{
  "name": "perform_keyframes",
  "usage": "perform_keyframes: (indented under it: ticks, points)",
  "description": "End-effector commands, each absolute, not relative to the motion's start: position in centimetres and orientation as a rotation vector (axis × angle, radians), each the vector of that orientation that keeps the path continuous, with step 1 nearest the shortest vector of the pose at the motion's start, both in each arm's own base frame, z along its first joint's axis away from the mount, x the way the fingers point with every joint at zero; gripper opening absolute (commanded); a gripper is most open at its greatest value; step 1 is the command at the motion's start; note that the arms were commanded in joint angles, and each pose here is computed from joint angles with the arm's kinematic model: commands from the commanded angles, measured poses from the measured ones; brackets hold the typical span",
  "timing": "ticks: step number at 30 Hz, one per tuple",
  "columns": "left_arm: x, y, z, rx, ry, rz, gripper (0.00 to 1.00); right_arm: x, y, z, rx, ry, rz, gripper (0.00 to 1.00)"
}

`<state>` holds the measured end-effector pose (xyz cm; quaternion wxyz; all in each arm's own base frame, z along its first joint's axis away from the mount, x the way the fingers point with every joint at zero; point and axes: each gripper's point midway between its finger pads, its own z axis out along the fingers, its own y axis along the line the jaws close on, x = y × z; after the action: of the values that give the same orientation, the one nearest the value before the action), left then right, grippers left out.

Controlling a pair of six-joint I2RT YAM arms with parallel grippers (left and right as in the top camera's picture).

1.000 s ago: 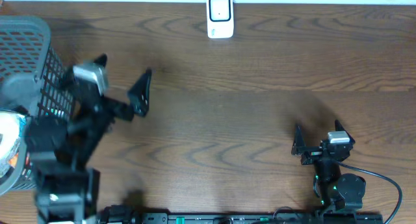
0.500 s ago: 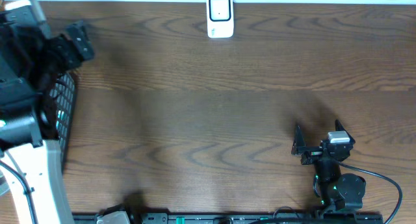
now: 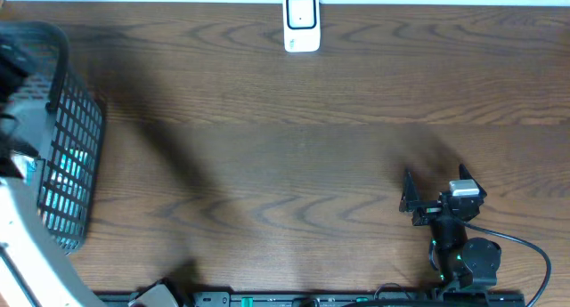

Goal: Scan the item barcode
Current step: 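Reach the left gripper into the grey basket toward the snack bag, then grasp the yellow-and-blue snack bag with the left gripper and lift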

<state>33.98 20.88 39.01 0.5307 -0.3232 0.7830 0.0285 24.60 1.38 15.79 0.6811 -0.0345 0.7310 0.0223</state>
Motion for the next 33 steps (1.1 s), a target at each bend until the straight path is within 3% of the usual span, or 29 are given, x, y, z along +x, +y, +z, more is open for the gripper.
perform_keyframes:
  ticks: [1,4,8,13,19,33]
  points:
    - [34.7,24.7,37.5,-0.899,1.906,0.086,0.98,24.6,1.7,15.8,-0.100,1.640,0.049,0.99]
    - [35.4,27.4,33.5,-1.000,1.973,0.154,0.98,24.6,1.7,15.8,-0.100,1.640,0.050,0.99]
    - [31.3,32.0,25.9,-1.279,2.146,0.544,0.98,24.6,1.7,15.8,-0.100,1.640,0.050,0.99]
    - [29.7,33.1,20.0,-1.372,2.287,0.670,0.98,24.6,1.7,15.8,-0.100,1.640,0.049,0.99]
    - [27.9,33.8,15.6,-1.605,2.228,0.776,0.98,24.6,1.7,15.8,-0.100,1.640,0.050,0.99]
    - [31.0,36.6,6.9,-1.643,2.238,0.769,0.98,24.6,1.7,15.8,-0.100,1.640,0.049,0.99]
